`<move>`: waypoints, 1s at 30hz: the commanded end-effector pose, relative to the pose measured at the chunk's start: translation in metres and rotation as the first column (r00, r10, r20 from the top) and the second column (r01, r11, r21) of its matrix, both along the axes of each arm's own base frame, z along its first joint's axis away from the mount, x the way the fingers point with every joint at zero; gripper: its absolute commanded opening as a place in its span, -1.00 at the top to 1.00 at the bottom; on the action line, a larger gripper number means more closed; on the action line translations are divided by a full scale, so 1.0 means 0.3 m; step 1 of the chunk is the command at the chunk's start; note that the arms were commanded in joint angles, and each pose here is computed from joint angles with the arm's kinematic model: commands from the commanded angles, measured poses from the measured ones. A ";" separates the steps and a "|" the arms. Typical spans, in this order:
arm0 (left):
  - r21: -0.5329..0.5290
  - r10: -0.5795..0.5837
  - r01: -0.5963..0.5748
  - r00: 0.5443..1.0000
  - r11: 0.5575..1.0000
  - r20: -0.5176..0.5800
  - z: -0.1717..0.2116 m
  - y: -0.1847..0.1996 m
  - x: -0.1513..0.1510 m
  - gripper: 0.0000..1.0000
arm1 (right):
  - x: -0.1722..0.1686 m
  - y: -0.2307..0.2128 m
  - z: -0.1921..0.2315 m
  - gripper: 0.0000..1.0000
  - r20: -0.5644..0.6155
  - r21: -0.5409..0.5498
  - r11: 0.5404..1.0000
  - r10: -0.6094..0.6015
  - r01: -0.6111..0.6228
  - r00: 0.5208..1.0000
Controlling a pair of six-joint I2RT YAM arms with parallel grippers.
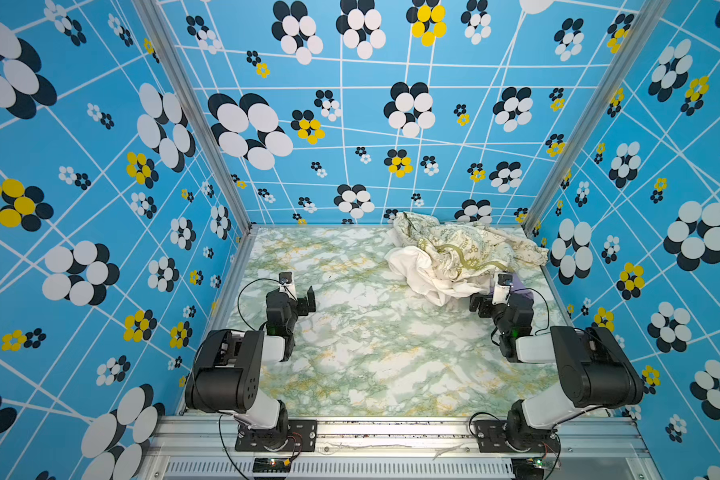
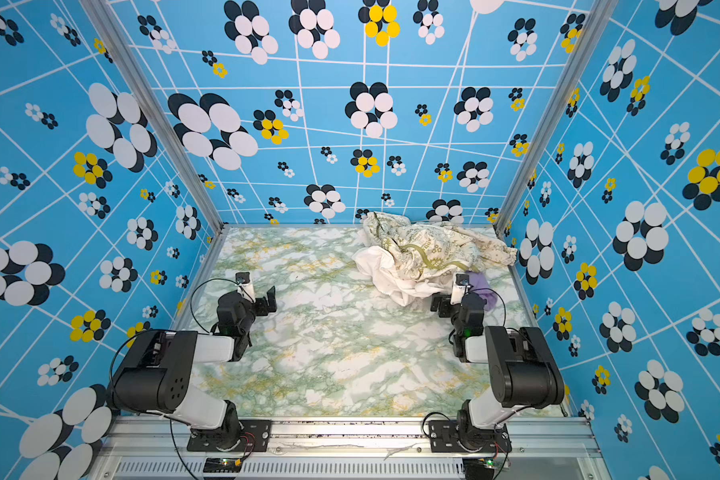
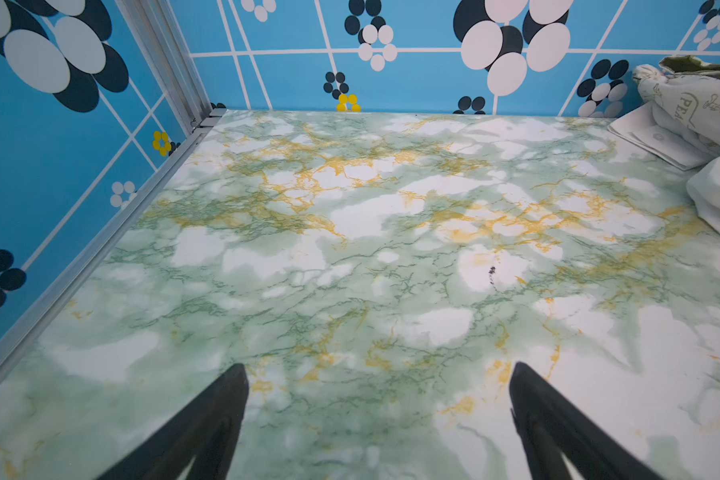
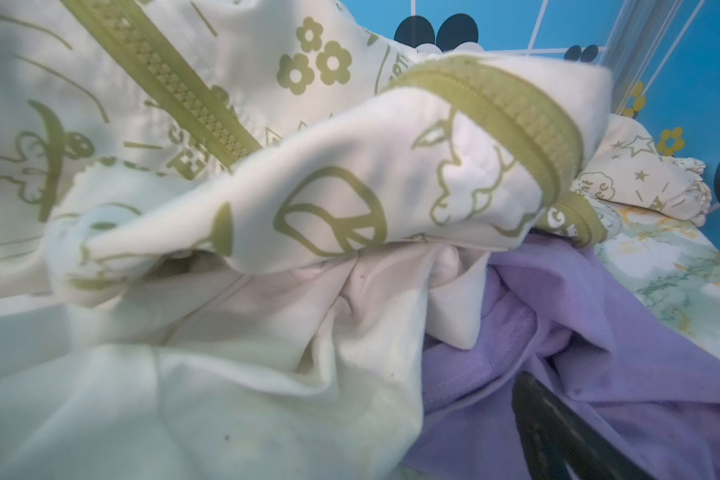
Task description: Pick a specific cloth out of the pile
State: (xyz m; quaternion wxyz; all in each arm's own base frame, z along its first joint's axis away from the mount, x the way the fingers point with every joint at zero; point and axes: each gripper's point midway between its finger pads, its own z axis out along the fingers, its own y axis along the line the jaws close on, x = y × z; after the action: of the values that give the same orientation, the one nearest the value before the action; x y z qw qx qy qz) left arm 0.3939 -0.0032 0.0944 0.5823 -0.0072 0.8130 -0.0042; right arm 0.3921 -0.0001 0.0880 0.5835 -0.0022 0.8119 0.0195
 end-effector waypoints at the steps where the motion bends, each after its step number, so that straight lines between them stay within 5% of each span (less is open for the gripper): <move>1: 0.013 0.009 -0.009 1.000 1.000 0.000 0.006 0.003 0.013 -0.98 | 0.009 0.008 0.023 -0.99 0.012 -0.006 1.000 0.013 -0.012 1.000; 16: 0.015 0.010 -0.010 1.000 1.000 0.000 0.006 0.004 0.013 -0.99 | 0.010 0.009 0.023 -0.99 0.011 -0.006 1.000 0.013 -0.013 1.000; 20: 0.013 0.010 -0.010 1.000 1.000 -0.003 0.004 0.004 0.013 -0.98 | 0.016 -0.065 0.019 -0.99 -0.009 -0.004 0.992 -0.123 0.123 0.992; 30: 0.012 0.011 -0.011 1.000 1.000 -0.003 0.004 0.006 0.013 -0.99 | 0.014 -0.072 0.020 -0.99 -0.004 -0.004 0.990 -0.138 0.138 0.990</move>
State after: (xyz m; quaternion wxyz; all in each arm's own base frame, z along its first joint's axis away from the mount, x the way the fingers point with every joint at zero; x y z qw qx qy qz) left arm 0.3939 -0.0020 0.0943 0.5821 -0.0094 0.8130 -0.0013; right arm 0.3913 -0.0188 0.0815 0.5692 0.0416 0.8210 -0.0163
